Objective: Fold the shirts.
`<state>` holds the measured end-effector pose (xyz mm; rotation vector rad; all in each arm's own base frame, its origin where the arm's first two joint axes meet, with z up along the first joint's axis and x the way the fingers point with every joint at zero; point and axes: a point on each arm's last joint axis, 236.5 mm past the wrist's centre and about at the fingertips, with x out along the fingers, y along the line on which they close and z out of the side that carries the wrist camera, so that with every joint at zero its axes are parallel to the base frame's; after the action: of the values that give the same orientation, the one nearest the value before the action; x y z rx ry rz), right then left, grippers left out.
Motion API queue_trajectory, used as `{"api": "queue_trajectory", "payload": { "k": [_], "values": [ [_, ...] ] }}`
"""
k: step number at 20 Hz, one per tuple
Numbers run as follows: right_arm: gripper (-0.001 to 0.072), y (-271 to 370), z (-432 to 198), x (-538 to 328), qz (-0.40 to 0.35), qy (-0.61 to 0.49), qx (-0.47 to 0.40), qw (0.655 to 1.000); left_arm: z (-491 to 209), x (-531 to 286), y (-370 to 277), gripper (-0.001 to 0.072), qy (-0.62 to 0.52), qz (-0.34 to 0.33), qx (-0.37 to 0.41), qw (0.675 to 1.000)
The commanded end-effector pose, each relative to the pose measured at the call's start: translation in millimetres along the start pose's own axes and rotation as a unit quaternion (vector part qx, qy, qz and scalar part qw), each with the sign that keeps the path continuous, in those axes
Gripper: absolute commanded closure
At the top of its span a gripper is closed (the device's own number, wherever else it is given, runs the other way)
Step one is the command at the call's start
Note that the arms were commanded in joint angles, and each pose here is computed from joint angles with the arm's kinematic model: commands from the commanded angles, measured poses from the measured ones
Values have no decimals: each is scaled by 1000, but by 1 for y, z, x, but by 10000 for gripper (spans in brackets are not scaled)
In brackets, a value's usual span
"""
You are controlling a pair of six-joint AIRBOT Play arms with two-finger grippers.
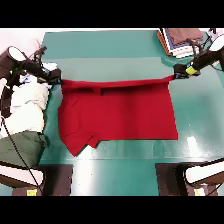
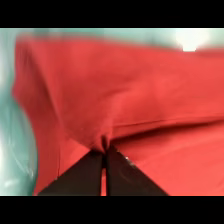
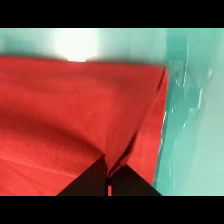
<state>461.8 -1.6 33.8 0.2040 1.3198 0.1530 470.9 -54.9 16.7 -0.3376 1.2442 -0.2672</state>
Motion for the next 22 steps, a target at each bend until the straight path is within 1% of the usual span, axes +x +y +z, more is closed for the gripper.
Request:
{"api": "queue_trajectory", "payload": {
  "k": [1,2,3,4,5,6,8,10,13,15,17,19,22],
  "values": [
    [698,-2,-29,25,-4,26,5,1000,-41,26,17,682,61,10,-14,998],
    [696,-1,-34,32,0,33,9,999,-48,31,19,681,71,10,-17,997],
    [631,2,-37,36,10,36,14,999,-51,31,20,613,75,11,-20,997],
    [395,6,-37,36,18,35,17,999,-50,29,20,249,72,12,-19,997],
    [329,6,-35,34,17,34,16,999,-49,25,19,161,69,13,-19,997],
    [328,6,-35,28,18,37,16,999,-49,17,18,209,65,18,-13,998],
    [329,5,-42,8,20,49,17,998,-51,-9,11,206,54,28,3,998],
    [330,9,-56,-12,19,43,11,999,-69,-33,14,206,40,55,5,998],
    [334,19,-88,-33,17,24,5,1000,-140,-48,30,206,63,98,-26,993],
    [334,23,-104,-40,14,-1,4,1000,-196,-45,35,206,85,104,-50,990],
    [333,24,-116,-45,12,-19,4,1000,-246,-36,32,206,107,91,-75,987],
    [334,26,-125,-47,11,-24,4,1000,-283,-24,20,206,121,59,-108,985],
    [334,28,-133,-51,11,-32,2,999,-302,-5,2,206,127,10,-141,982]
  ]
}}
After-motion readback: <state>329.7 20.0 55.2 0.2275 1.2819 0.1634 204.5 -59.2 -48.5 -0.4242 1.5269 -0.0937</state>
